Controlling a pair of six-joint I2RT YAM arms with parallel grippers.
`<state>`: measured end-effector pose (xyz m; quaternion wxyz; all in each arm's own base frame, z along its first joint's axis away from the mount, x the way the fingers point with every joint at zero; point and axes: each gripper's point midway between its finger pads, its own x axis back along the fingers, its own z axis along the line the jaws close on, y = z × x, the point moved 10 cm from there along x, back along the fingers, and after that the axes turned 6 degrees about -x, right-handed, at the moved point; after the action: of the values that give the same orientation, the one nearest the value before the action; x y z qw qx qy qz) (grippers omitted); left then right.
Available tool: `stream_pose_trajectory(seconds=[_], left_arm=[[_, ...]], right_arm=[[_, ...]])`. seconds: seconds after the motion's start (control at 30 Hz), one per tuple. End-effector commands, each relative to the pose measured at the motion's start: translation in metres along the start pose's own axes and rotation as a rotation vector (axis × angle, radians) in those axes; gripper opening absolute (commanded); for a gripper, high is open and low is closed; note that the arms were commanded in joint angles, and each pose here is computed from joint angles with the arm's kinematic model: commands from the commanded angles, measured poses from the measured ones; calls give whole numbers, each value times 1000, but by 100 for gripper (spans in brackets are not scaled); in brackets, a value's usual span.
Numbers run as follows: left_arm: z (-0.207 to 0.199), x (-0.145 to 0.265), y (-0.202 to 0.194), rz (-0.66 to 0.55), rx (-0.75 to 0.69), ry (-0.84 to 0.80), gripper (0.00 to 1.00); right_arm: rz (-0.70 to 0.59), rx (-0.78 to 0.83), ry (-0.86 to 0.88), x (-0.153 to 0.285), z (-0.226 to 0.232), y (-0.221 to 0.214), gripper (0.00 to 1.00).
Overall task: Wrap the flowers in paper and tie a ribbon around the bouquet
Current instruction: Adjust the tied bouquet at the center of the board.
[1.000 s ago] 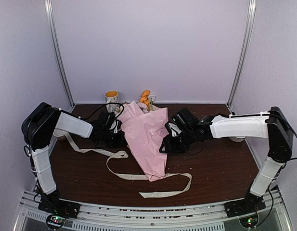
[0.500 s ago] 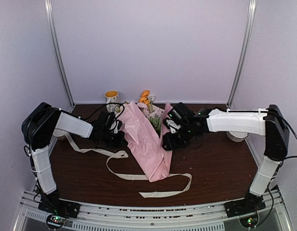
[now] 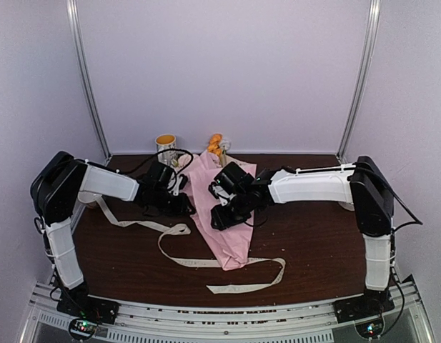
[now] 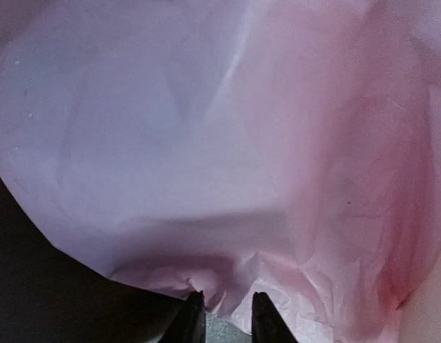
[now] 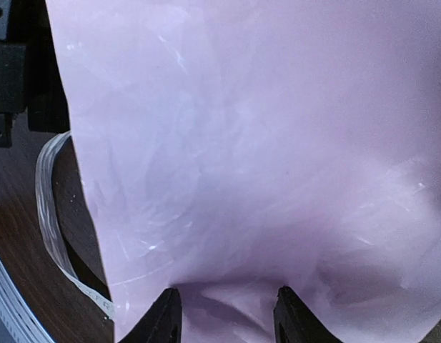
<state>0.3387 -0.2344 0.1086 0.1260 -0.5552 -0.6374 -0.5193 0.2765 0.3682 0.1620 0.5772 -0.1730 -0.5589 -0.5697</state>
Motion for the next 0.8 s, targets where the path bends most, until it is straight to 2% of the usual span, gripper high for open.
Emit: stream_pose_trajectory(seconds=[0.0, 0.1, 0.3, 0.4, 0.5, 0.67, 0.77], left_arm=[[-12, 25, 17, -90, -63, -37, 28], [-10, 37, 16, -106, -63, -18, 35], [-12, 53, 10, -187, -16, -67, 59], [-12, 51, 7, -221, 11, -109, 68], [-10, 50, -2, -268, 56, -154, 71], [-7, 72, -12, -405, 101, -123, 67], [-6, 75, -18, -381, 141, -98, 68]], right_arm=[[4, -12, 22, -21, 6, 5, 42], [16, -29, 32, -30, 7, 5, 40], [71, -62, 36, -53, 2, -1, 36], [86, -78, 35, -60, 0, -5, 34], [104, -88, 22, -64, -4, -11, 34], [120, -114, 18, -67, -8, -15, 34], [123, -128, 23, -67, -9, -15, 34]])
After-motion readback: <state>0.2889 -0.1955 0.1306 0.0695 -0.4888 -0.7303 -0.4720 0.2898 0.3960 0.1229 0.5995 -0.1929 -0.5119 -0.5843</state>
